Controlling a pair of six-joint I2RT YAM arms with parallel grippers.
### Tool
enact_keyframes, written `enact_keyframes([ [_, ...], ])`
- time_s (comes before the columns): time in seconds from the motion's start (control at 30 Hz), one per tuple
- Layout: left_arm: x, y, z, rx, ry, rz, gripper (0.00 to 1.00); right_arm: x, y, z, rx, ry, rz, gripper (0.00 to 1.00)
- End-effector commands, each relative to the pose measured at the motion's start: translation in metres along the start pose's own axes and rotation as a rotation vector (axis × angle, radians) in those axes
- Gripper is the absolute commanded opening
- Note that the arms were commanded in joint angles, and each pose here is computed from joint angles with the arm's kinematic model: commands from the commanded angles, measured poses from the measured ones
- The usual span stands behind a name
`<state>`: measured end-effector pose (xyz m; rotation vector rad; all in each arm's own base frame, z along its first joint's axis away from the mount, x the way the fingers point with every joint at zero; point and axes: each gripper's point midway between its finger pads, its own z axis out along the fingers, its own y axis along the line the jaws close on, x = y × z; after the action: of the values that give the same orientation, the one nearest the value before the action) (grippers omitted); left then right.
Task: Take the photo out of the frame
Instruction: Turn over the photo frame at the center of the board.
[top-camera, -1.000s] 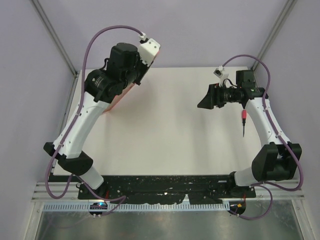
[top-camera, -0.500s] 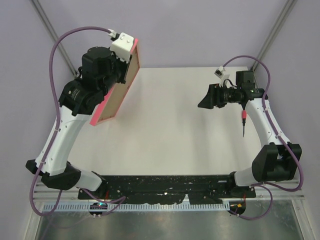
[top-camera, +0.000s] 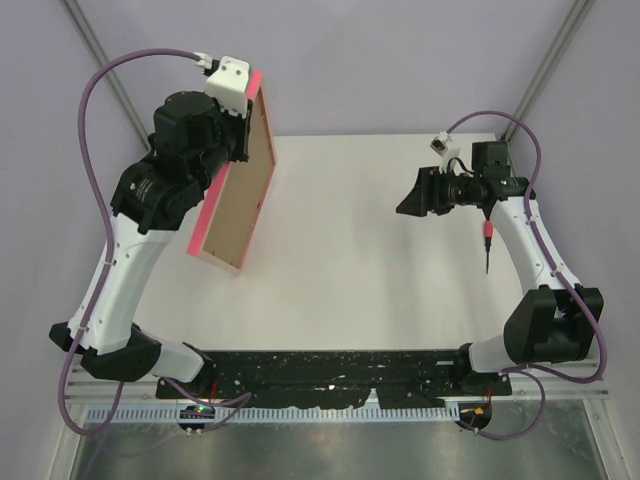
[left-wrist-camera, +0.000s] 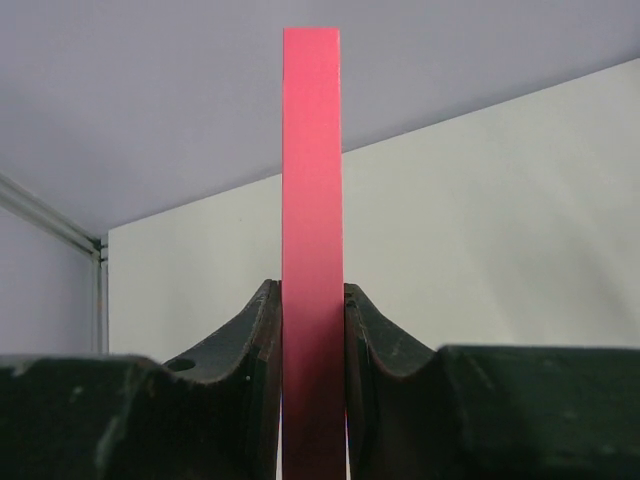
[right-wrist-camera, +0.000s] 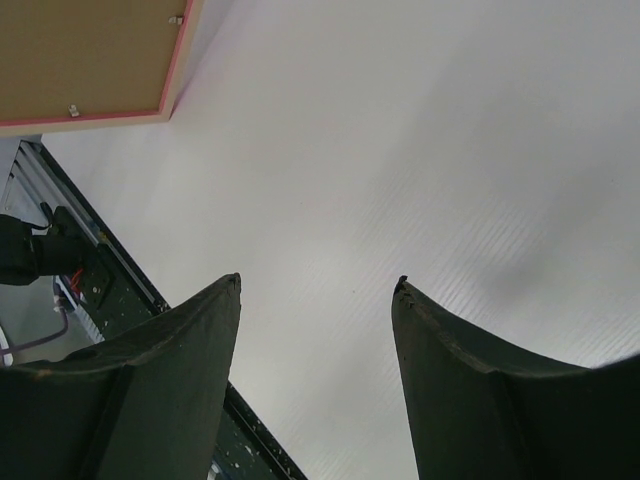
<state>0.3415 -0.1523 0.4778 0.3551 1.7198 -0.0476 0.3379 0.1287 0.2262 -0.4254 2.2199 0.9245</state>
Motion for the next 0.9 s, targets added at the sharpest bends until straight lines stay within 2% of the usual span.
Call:
enact_keyframes([
  [0.0,-0.066,0.033,-0.028,-0.077,-0.221,-0.14,0.0,-0.008,0.002,-0.004,0.021,-0.038,-0.031,0.66],
  [0.27,-0.053,0.053,-0.013,-0.137,-0.163,-0.219,0.0,-0.003,-0.002,-0.002,0.03,-0.027,-0.018,0.66],
  [0.53,-0.017,0.08,0.016,-0.195,-0.042,-0.271,0.0,0.005,-0.012,0.003,0.05,-0.004,0.002,0.66],
  [0.87,0.011,0.121,0.034,-0.264,0.021,-0.36,0.0,0.017,-0.022,0.012,0.056,0.035,0.036,0.66],
])
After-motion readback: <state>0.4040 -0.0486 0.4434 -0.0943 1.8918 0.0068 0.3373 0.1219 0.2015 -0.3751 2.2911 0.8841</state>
